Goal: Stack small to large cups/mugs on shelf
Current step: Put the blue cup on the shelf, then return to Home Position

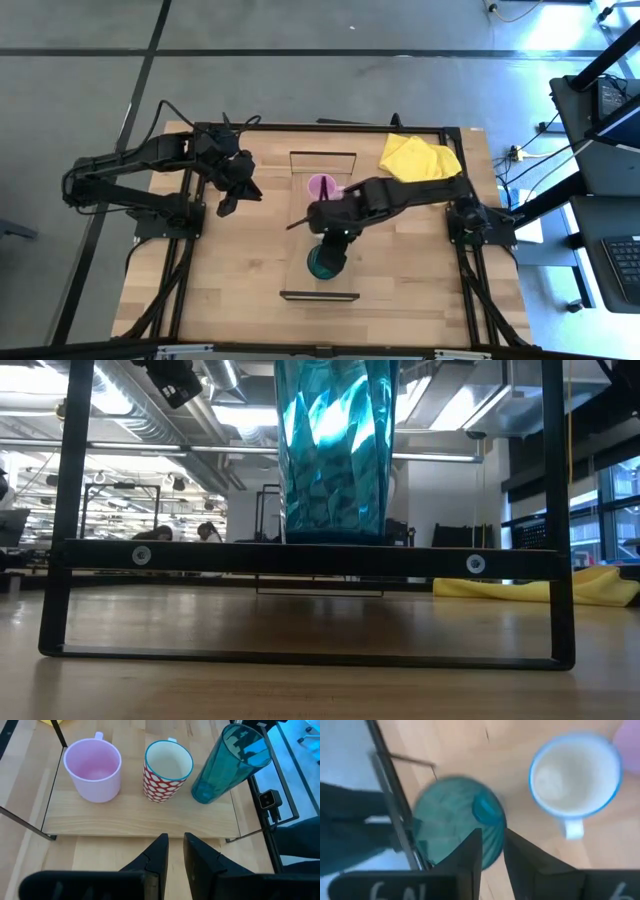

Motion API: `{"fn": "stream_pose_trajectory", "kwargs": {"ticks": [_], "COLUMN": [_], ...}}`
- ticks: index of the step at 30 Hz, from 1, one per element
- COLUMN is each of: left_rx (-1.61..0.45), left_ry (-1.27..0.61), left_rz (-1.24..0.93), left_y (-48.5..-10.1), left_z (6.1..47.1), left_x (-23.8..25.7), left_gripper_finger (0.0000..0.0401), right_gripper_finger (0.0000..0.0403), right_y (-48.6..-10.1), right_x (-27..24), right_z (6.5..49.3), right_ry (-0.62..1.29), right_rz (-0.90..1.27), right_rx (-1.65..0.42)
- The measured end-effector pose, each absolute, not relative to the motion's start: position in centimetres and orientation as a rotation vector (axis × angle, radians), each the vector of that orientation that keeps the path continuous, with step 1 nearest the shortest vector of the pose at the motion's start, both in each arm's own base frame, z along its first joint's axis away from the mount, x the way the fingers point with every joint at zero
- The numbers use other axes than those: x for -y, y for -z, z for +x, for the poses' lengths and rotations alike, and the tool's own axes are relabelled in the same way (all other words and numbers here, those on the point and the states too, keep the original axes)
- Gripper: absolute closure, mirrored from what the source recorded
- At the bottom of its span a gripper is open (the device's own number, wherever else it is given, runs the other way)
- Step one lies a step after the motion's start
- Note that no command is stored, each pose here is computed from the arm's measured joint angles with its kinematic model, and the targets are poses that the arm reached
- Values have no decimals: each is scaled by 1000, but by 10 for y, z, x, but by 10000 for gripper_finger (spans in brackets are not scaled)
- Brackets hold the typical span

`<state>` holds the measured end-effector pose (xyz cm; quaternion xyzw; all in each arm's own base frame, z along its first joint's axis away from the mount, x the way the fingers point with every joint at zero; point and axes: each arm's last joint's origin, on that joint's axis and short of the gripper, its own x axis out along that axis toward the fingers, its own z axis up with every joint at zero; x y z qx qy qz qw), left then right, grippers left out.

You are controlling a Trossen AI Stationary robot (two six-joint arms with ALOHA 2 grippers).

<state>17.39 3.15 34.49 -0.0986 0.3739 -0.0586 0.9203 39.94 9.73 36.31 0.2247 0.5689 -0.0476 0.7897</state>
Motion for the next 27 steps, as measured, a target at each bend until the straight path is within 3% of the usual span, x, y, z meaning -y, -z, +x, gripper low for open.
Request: {"fn": "stream_pose_trajectory", "kwargs": {"ticks": [6,10,14,17,21,23,27], "left_rx": [-710,-635,-625,-543,-172,-3,105], "left_ry": [94,-9,69,145,471,496,344], "left_rz": [-232,-420,-591,-709,-563,-490,-339], "left_y": [-349,-356,-360,-371,-430,-461,-498], "left_z": [178,181,180,183,171,151,102], "left_x": [-33,-34,-30,-29,-18,-15,-14], "left_gripper_finger": [346,346,346,346,346,346,346], "right_gripper_finger": [325,325,324,324,324,324,324], "right_y": [-418,-448,-482,-512,-548,-557,-559], "right_x": [-85,-74,-73,-78,-86,-76,-52], "right_z": [381,365,356,353,324,303,267], "right_ry": [163,93,-10,-254,-753,-726,-400], "right_rz": [430,410,479,454,103,86,139], "right_rx": [-876,-742,-518,-303,-44,-51,-196]}}
